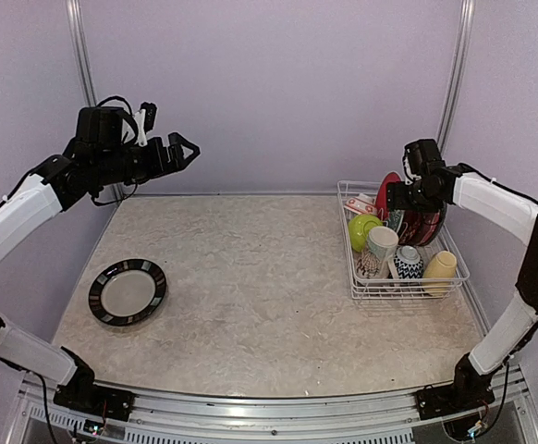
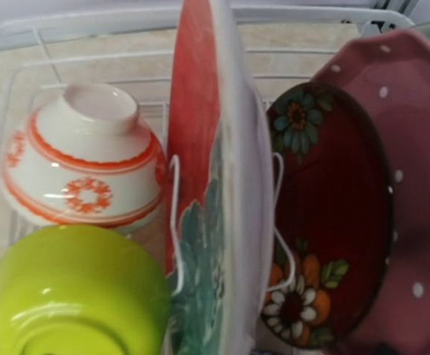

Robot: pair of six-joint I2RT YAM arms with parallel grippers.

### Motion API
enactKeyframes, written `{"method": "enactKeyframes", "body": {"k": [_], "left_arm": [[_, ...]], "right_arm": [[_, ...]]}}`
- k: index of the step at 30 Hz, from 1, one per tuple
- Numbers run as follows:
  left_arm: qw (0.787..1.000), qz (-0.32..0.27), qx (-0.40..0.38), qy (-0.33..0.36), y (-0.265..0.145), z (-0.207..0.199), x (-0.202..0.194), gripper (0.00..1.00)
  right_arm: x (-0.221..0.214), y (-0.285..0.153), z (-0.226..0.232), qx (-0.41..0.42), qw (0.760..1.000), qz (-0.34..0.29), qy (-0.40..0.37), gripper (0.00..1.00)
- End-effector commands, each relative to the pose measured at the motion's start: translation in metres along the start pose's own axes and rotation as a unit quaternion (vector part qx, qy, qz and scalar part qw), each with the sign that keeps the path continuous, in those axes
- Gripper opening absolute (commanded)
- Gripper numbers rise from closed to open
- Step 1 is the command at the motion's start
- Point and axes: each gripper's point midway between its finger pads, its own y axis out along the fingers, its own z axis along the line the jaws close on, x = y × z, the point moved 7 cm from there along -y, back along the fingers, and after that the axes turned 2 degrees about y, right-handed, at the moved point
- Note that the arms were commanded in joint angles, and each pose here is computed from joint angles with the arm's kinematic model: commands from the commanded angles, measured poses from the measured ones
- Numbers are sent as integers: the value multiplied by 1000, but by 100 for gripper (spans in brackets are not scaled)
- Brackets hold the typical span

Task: Unload the mixed dishes from the dish rack
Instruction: Grab the plate from the dish rack.

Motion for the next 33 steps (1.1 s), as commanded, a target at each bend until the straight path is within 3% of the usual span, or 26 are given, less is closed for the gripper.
{"method": "enactKeyframes", "body": {"k": [1,8,14,19,28,33], "left_arm": [[997,6,-49,63,-11,-2,-10,99],[997,-9,-46,67,-25,-1,-4,99],[998,6,-59,21,-21,11,-1,99],[996,9,-73,-41,-20,29,4,98],[997,0,-58,-57,-23,42,8,98],[997,1,-55,-57,-22,43,7,98]], "right_arm": [[3,21,-6,-30,999,12,13,88],[10,45,-3,-47,999,10,19,63],[8,57,-8,-88,996,12,29,41],[4,65,-11,-111,993,1,40,30],[11,58,1,-170,985,-16,22,0],[21,44,1,-209,977,-32,10,0]]}}
